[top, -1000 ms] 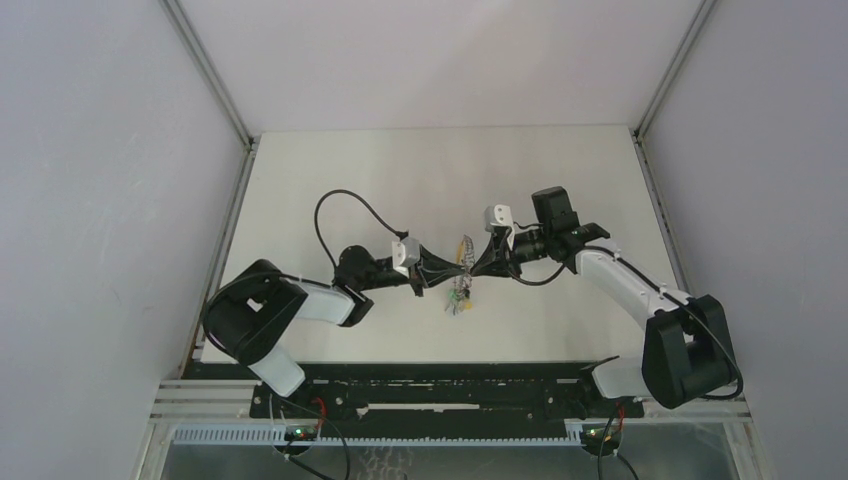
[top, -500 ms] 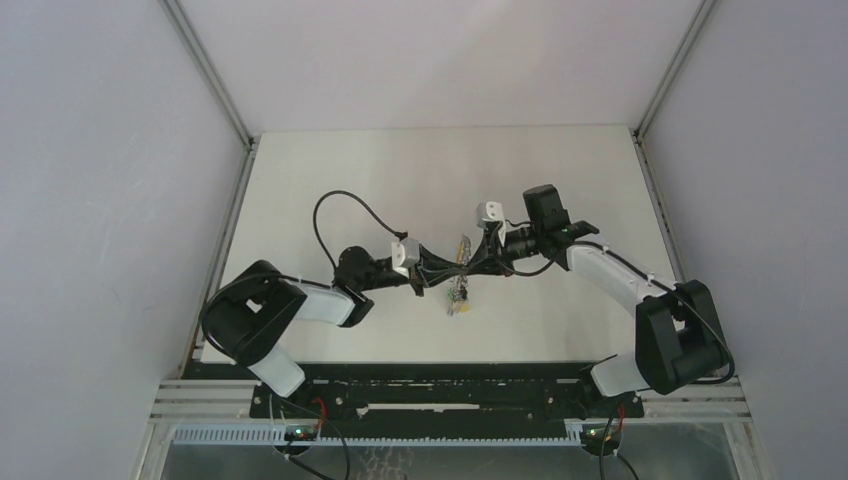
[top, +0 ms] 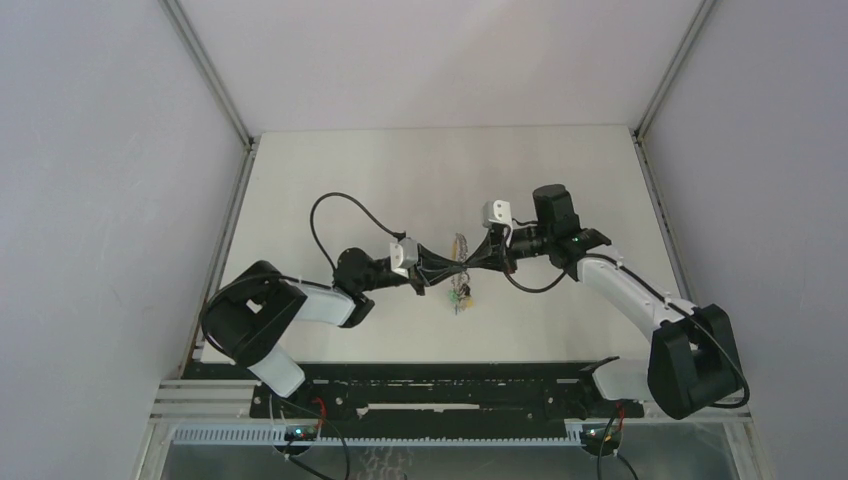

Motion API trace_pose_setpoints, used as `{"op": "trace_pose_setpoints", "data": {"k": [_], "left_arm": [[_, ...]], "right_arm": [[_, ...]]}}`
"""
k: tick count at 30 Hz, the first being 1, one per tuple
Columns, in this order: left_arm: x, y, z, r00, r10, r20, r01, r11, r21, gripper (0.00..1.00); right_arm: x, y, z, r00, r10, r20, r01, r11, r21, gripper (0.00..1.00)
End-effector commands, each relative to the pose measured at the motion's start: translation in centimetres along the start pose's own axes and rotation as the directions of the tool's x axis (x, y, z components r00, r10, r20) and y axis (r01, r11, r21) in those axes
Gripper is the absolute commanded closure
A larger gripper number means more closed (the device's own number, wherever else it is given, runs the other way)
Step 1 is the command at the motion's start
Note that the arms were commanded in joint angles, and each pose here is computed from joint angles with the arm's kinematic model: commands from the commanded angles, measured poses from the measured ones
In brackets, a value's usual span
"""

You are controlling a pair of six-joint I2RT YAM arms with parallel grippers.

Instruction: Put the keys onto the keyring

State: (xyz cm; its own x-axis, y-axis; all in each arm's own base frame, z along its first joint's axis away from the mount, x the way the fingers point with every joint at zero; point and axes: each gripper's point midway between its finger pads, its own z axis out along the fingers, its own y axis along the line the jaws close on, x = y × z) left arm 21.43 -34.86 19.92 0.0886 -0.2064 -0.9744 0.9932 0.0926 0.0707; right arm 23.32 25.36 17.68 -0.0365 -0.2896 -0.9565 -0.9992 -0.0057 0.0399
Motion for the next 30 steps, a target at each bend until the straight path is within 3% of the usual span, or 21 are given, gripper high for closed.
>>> {"op": "trace_pose_setpoints", "data": {"k": [1, 7, 11, 18, 30], "left_arm": [[-2.4, -0.7, 0.8, 0.996, 0.064, 0.067, -0.066, 0.997, 0.039, 1.0], [-2.7, -0.9, 0.8, 0.995, 0.07, 0.072, -0.073, 0.997, 0.04, 1.0], [-2.4, -0.6, 0.5, 0.995, 0.076, 0.065, -0.077, 0.997, 0.019, 1.0], [-2.2, -0.3, 0.1, 0.995, 0.076, 0.06, -0.077, 0.997, 0.001, 1.0], [-2.5, -0.2, 0.2, 0.995, 0.073, 0.067, -0.073, 0.997, -0.004, 1.0]], "right_arm": [[-3.6, 0.3, -0.2, 0.986, -0.129, 0.101, 0.131, 0.991, -0.012, 1.0], [-3.6, 0.7, 1.2, 0.987, -0.124, 0.104, 0.131, 0.989, -0.072, 1.0], [-2.5, 0.3, 0.2, 0.993, -0.102, 0.061, 0.104, 0.994, -0.023, 1.0], [-1.7, 0.4, -3.4, 0.99, -0.137, 0.043, 0.132, 0.987, 0.096, 0.84], [-1.4, 2.2, -1.9, 0.978, -0.184, 0.096, 0.188, 0.982, -0.035, 0.8]]}}
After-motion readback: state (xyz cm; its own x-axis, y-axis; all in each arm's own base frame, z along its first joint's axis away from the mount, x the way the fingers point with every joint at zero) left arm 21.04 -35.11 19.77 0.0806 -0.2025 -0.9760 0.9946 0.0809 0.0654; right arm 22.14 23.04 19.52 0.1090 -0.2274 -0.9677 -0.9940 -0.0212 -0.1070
